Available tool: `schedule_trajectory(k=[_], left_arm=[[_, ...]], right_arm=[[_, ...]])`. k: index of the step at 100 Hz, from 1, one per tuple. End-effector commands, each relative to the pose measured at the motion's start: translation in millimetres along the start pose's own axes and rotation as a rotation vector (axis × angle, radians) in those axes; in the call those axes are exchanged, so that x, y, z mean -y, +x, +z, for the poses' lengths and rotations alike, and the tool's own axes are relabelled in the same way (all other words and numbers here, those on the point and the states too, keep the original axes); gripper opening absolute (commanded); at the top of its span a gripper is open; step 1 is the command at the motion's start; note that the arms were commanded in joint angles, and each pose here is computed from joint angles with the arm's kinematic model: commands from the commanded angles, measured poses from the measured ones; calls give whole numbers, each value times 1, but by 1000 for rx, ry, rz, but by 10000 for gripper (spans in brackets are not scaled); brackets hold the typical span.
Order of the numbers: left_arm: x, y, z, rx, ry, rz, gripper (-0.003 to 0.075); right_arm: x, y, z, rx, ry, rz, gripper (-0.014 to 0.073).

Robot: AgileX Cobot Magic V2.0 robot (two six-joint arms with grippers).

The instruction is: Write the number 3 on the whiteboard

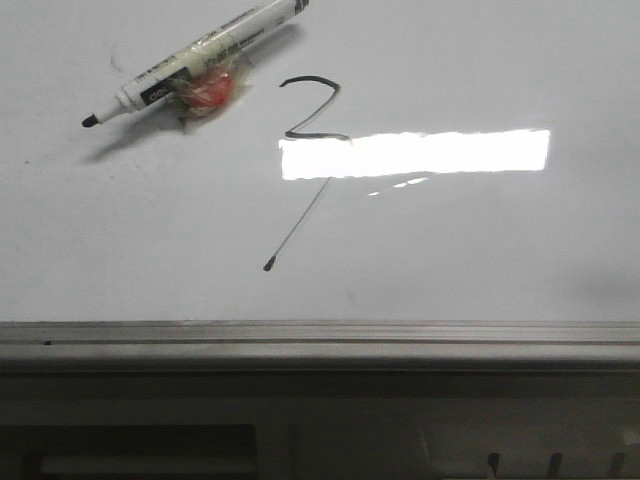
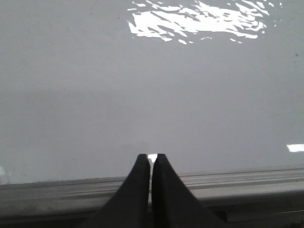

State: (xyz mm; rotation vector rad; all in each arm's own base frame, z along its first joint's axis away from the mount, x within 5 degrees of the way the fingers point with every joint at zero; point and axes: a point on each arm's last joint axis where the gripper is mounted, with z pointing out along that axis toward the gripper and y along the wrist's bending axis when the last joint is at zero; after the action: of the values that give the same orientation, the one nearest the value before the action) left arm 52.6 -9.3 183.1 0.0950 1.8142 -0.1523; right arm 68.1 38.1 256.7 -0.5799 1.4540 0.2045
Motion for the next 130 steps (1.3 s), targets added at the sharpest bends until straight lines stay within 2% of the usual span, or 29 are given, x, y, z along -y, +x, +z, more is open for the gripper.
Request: schedule_trajectory(k=[1,40,50,63,74,87,101,130], left_arm=[[0,-1,-1,56,-3,-11,-21],[0,-1,-1,56,-3,-11,-21],[0,-1,-1,56,-3,-11,-21],[0,-1,-1,56,-3,-11,-21],[0,-1,-1,56,-3,-11,-21],[0,-1,-1,57,-3,-13,-21],[0,-1,-1,57,-2,-15,-21],[0,-1,-1,57,-2,-15,-21]], right_arm=[[6,-15,-1,89,50,6,-61],[5,-10,-1,64,41,6,-61],[3,8,-3,-6,67,-69,-61],[1,43,-11,-114,144,83,-61],[0,67,-21,-124,259,188,-61],[1,87,-30,-320,360,231,-61],[3,87,-31,-316,421,235,-61],[3,87,-31,-316,421,235,-61]])
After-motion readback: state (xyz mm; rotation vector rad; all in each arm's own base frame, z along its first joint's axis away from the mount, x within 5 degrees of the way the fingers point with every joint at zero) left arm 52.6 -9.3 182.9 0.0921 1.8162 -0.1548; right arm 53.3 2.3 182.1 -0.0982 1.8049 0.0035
